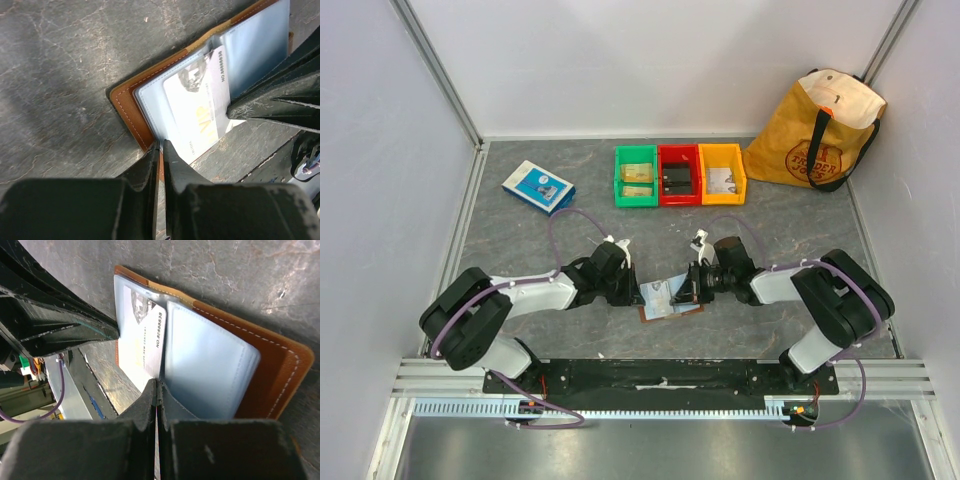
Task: Take the credit cards out of the card holder
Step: Remove the credit card from the card holder.
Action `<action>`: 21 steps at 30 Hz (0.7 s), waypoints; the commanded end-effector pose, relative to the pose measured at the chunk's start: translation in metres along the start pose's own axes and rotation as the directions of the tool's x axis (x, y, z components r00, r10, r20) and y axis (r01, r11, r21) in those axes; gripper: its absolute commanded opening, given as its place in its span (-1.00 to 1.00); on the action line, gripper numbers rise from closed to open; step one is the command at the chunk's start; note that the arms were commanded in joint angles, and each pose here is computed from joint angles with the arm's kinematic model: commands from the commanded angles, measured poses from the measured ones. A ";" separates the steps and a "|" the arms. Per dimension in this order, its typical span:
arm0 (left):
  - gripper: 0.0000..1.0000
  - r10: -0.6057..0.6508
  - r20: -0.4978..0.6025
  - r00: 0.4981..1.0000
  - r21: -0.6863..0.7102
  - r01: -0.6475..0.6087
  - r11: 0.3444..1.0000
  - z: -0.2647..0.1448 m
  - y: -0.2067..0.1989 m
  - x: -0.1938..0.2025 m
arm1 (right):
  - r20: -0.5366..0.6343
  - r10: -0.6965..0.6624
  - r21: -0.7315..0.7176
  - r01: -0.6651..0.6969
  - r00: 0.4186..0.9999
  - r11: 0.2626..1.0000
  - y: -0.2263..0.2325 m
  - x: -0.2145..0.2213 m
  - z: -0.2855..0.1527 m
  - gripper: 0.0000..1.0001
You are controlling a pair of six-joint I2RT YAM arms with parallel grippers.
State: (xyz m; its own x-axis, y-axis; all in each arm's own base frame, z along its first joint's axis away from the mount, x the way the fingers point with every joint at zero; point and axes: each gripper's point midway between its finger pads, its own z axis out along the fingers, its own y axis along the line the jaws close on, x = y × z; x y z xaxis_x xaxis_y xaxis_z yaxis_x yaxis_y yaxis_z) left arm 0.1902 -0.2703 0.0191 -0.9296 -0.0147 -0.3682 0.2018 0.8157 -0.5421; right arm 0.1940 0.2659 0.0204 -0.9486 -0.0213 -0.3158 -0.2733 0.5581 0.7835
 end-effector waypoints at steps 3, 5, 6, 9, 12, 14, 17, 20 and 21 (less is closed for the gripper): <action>-0.75 -0.002 -0.035 0.999 -0.126 -0.002 0.992 -0.004 0.029 0.015 | 0.016 -0.069 0.067 0.068 0.997 0.995 -0.003 -0.007 -0.011 -1.00; -0.74 -0.007 -0.020 1.000 -0.113 0.005 0.994 -0.006 0.025 0.012 | 0.026 -0.078 0.066 0.076 0.997 0.995 0.001 -0.011 -0.013 -1.00; -0.69 -0.002 -0.006 1.000 -0.100 0.001 0.995 -0.008 0.021 0.009 | 0.029 -0.081 0.064 0.079 0.996 0.995 0.003 -0.012 -0.013 -1.00; -0.58 0.007 0.037 0.999 -0.048 -0.005 0.999 -0.014 0.003 -0.004 | 0.034 -0.087 0.060 0.085 0.996 0.995 0.005 -0.015 -0.013 -0.94; -0.52 0.025 0.096 0.995 0.013 -0.027 1.000 -0.021 -0.022 -0.019 | 0.028 -0.083 0.061 0.081 0.996 0.995 0.004 -0.014 -0.012 -0.92; -0.51 0.029 0.125 0.992 0.049 -0.035 0.998 -0.023 -0.037 -0.028 | 0.032 -0.081 0.061 0.079 0.996 0.995 0.003 -0.014 -0.011 -0.92; -0.51 0.036 0.142 0.989 0.073 -0.047 0.996 -0.020 -0.051 -0.036 | 0.032 -0.074 0.059 0.072 0.997 0.996 0.003 -0.014 -0.011 -0.92; -0.57 0.038 0.128 0.991 0.069 -0.047 0.996 -0.008 -0.051 -0.036 | 0.031 -0.073 0.059 0.071 0.997 0.996 0.002 -0.013 -0.011 -0.92; -0.60 0.033 0.114 0.993 0.055 -0.039 0.998 0.000 -0.046 -0.033 | 0.029 -0.071 0.060 0.069 0.997 0.996 0.002 -0.013 -0.011 -0.92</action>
State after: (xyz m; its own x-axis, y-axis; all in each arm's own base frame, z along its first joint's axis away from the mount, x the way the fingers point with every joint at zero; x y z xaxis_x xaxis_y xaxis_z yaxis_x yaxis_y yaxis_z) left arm 0.1950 -0.2904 0.0552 -0.8931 -0.0133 -0.4498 0.2655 0.7915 -0.5505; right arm 0.1946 0.2560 0.0262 -0.9335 -0.0419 -0.3562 -0.3072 0.6061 0.7337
